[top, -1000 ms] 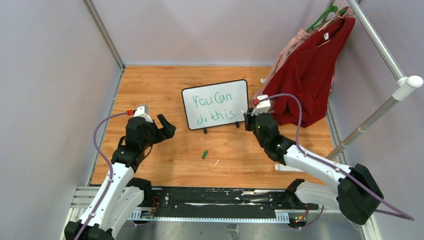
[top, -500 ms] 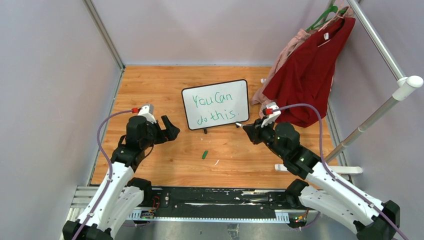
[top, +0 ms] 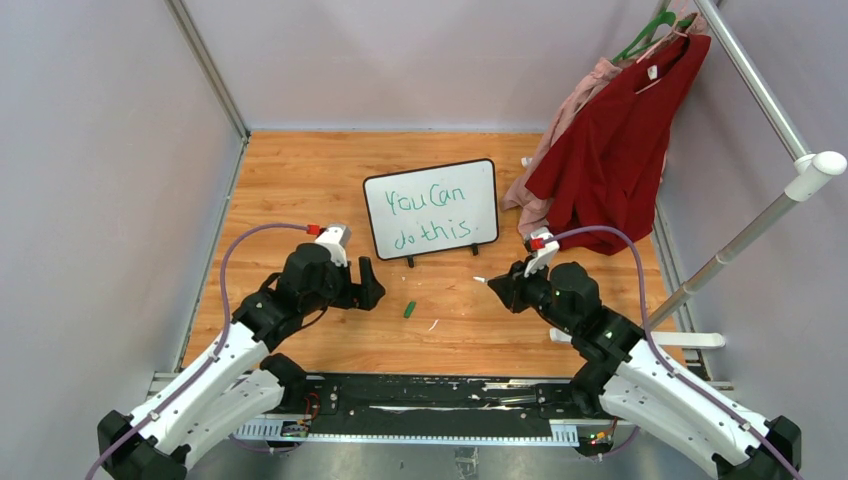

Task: Write a sentence on the whiteboard
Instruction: Close the whiteboard marker at the center of the board.

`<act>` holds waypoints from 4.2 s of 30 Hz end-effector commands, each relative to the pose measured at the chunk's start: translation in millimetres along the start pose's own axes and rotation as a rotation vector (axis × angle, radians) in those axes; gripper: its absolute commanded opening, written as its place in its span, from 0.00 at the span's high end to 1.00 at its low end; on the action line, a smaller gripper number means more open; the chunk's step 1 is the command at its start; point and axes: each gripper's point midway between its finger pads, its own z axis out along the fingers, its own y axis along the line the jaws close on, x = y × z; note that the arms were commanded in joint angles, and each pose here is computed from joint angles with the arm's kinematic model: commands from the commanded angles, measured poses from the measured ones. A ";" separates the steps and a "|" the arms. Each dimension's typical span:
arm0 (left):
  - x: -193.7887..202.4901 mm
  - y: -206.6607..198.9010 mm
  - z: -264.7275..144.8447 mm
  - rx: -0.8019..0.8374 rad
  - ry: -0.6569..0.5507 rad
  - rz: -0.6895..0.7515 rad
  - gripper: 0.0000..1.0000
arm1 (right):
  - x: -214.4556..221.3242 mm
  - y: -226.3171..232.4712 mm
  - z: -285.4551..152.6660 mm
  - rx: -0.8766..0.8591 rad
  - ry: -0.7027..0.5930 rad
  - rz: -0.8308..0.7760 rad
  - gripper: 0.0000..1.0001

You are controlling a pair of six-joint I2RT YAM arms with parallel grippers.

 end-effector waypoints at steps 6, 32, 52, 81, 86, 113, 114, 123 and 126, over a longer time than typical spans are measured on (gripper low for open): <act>5.2 -22.5 15.4 0.038 0.094 0.057 0.10 | 0.1 12.6 -8.4 -0.069 -0.019 0.013 1.00; -35.0 8.7 -12.5 -0.331 0.012 0.194 0.00 | -16.4 1.7 -23.3 0.000 -0.051 -0.024 1.00; 55.2 -55.1 66.1 -0.095 0.441 0.289 0.28 | -4.0 -7.5 -37.9 0.032 -0.044 0.000 1.00; 94.9 -33.9 125.4 -0.174 0.588 0.323 0.62 | -2.4 -12.1 -39.7 0.051 -0.058 0.001 1.00; 101.6 -27.9 124.5 -0.189 0.606 0.329 0.64 | -3.3 -11.9 -39.7 0.051 -0.061 0.004 1.00; -63.6 -61.6 20.3 -0.047 0.032 0.095 1.00 | -61.3 13.2 -49.7 -0.036 -0.182 -0.037 1.00; -76.5 -62.7 11.2 -0.029 -0.024 0.066 1.00 | -69.8 18.5 -48.3 -0.056 -0.201 -0.042 1.00; -172.9 -84.7 -79.6 0.136 -0.476 -0.136 1.00 | -144.4 79.1 -19.7 -0.224 -0.353 -0.089 1.00; -194.3 -88.6 -107.6 0.207 -0.619 -0.234 1.00 | -166.2 104.4 -19.0 -0.259 -0.450 -0.139 1.00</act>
